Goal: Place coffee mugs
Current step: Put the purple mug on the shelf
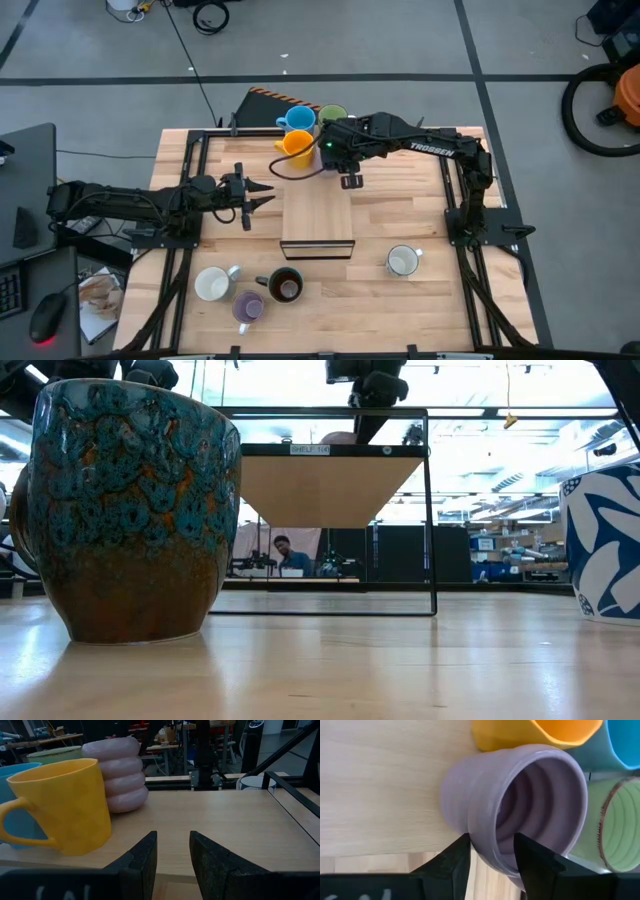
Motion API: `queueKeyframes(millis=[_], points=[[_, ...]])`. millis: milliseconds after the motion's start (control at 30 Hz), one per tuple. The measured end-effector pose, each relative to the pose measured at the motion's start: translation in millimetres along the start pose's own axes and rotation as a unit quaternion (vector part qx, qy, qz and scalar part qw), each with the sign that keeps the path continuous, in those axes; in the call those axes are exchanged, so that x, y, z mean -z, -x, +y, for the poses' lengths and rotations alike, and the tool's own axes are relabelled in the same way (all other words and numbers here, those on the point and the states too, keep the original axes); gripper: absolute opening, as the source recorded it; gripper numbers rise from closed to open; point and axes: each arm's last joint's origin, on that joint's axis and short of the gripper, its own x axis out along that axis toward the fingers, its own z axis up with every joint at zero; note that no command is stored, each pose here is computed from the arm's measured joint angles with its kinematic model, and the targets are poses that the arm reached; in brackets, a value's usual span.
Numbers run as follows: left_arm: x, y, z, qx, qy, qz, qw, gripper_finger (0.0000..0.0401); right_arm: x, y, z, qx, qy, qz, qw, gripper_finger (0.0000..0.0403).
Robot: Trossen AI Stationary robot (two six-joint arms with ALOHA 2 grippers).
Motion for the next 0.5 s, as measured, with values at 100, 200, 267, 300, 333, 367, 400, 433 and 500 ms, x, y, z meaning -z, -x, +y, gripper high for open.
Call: queueKeyframes(millis=[100,200,267,300,333,367,400,433,500], points=[[0.0,0.0,0.1,0.000,0.000,0.000,1.000,0.0121,0.0,-0.1,0.0,0.000,-0.020,0.000,1.000,0.0158],[0.0,0.0,0.0,0.000,0.000,0.000,1.000,0.0121,0.0,-0.1,0.0,0.000,-0.029,0.000,1.000,0.0158],[0.0,0.0,0.1,0.000,0.000,0.000,1.000,0.0121,-0.3,0.2,0.5,0.000,-0.031,-0.001,1.000,0.0158],[0.0,0.0,0.1,0.000,0.000,0.000,1.000,0.0121,-0.6,0.1,0.8,0.001,-0.030,-0.002,1.000,0.0158],[0.0,0.0,0.0,0.000,0.000,0.000,1.000,0.0121,-1.0,0.0,1.0,0.002,-0.032,-0.002,0.999,0.0158],[0.0,0.0,0.0,0.000,0.000,0.000,1.000,0.0121,-1.4,-0.1,0.9,0.004,-0.033,-0.003,0.999,0.0158],[0.0,0.0,0.0,0.000,0.000,0.000,1.000,0.0121,-1.7,-0.3,0.6,0.008,-0.034,-0.004,0.999,0.0158],[0.0,0.0,0.0,0.000,0.000,0.000,1.000,0.0121,-2.1,-0.3,0.2,0.013,-0.035,-0.004,0.999,0.0158],[0.0,0.0,0.0,0.000,0.000,0.000,1.000,0.0121,-2.3,-0.3,0.0,0.015,-0.034,-0.005,0.999,0.0158]])
